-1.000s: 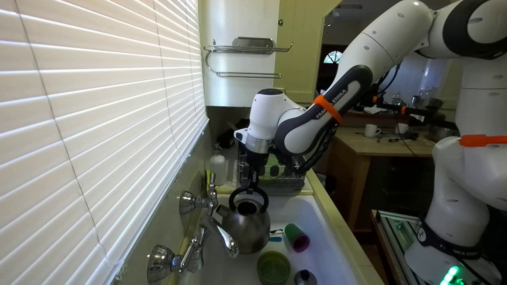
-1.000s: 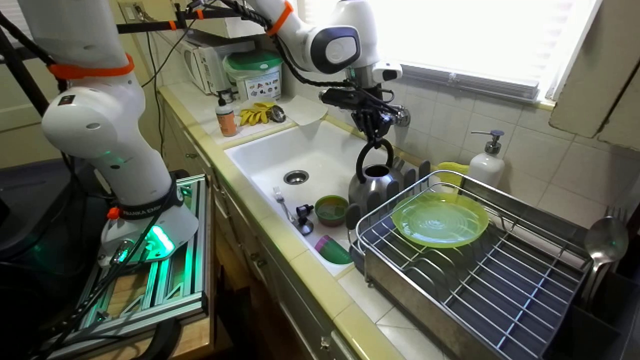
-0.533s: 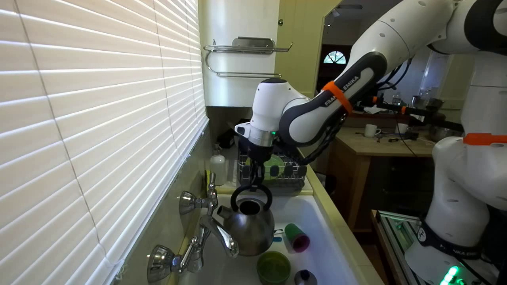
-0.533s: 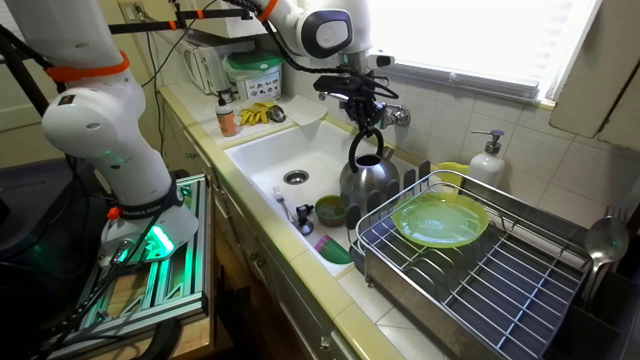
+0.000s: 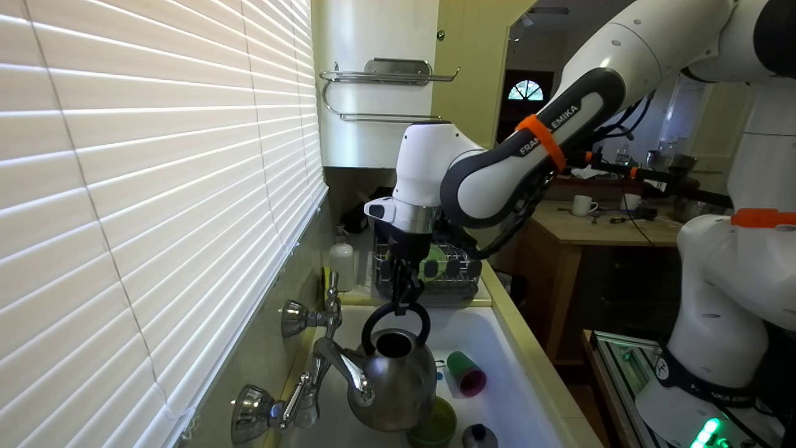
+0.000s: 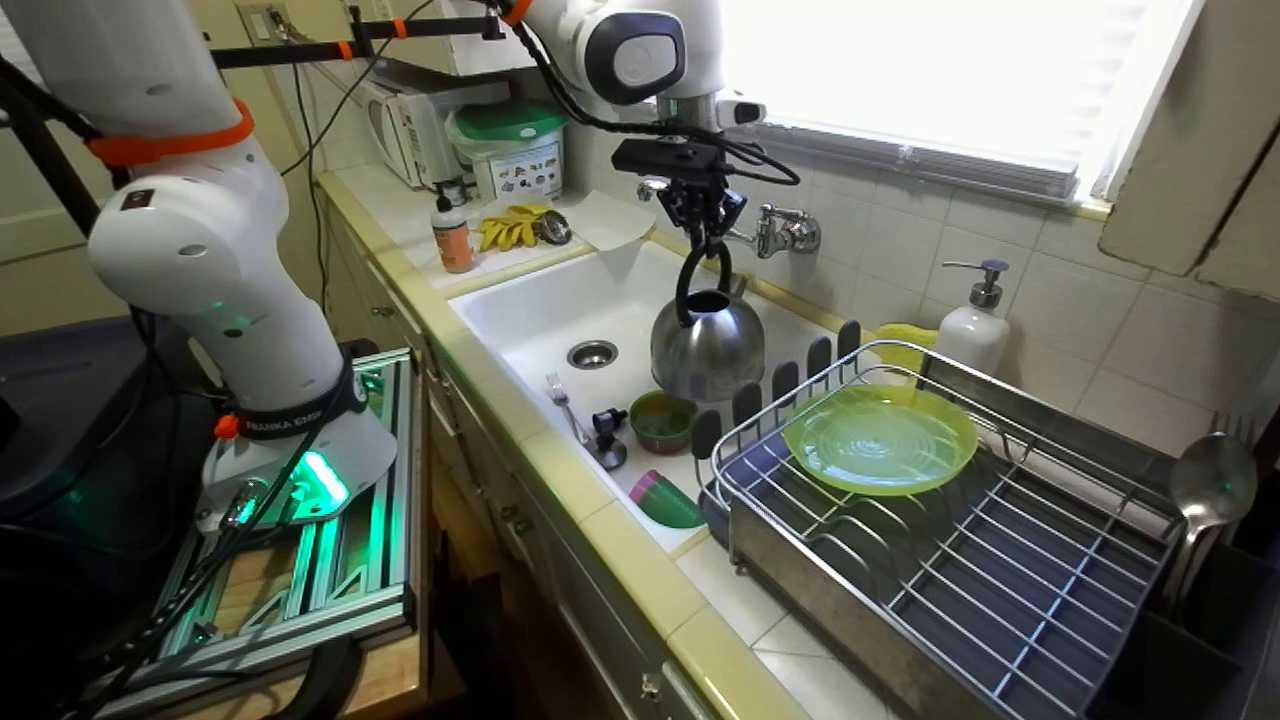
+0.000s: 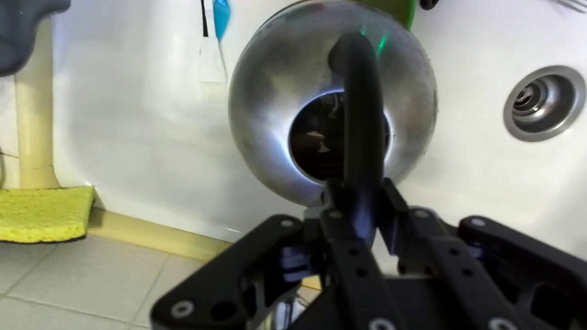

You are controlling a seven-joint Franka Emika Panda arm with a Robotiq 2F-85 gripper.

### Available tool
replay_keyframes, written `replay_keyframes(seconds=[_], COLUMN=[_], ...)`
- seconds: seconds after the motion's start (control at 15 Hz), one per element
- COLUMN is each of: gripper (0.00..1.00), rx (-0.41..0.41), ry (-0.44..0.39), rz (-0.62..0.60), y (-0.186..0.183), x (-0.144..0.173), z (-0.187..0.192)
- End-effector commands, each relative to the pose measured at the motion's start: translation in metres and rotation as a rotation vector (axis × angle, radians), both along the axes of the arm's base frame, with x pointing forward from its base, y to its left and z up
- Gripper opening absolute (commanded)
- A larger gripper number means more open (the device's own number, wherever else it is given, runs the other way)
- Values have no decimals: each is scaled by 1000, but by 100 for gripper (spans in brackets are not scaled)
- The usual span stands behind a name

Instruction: Push the faucet nozzle to the left and move the kettle to the left of the sink as well

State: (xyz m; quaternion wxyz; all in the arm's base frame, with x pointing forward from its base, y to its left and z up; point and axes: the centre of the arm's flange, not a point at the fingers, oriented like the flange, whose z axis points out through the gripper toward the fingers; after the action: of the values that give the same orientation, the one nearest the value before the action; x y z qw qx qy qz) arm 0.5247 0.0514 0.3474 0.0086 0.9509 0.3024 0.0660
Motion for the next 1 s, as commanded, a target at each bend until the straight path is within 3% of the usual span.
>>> replay_keyframes(seconds=[0.0, 0.13, 0.2, 0.33, 0.8, 0.87, 0.93], gripper=[5, 5, 22, 22, 22, 5, 5], rx=[70, 164, 98, 136, 140, 140, 127], ry=[3, -5, 1, -2, -3, 6, 17], rz=[118, 154, 113, 140, 149, 152, 155], y=[15, 30, 26, 37, 37, 44, 50], x=[-22, -25, -11, -15, -16, -16, -16], z=[23, 29, 4, 9, 11, 11, 9])
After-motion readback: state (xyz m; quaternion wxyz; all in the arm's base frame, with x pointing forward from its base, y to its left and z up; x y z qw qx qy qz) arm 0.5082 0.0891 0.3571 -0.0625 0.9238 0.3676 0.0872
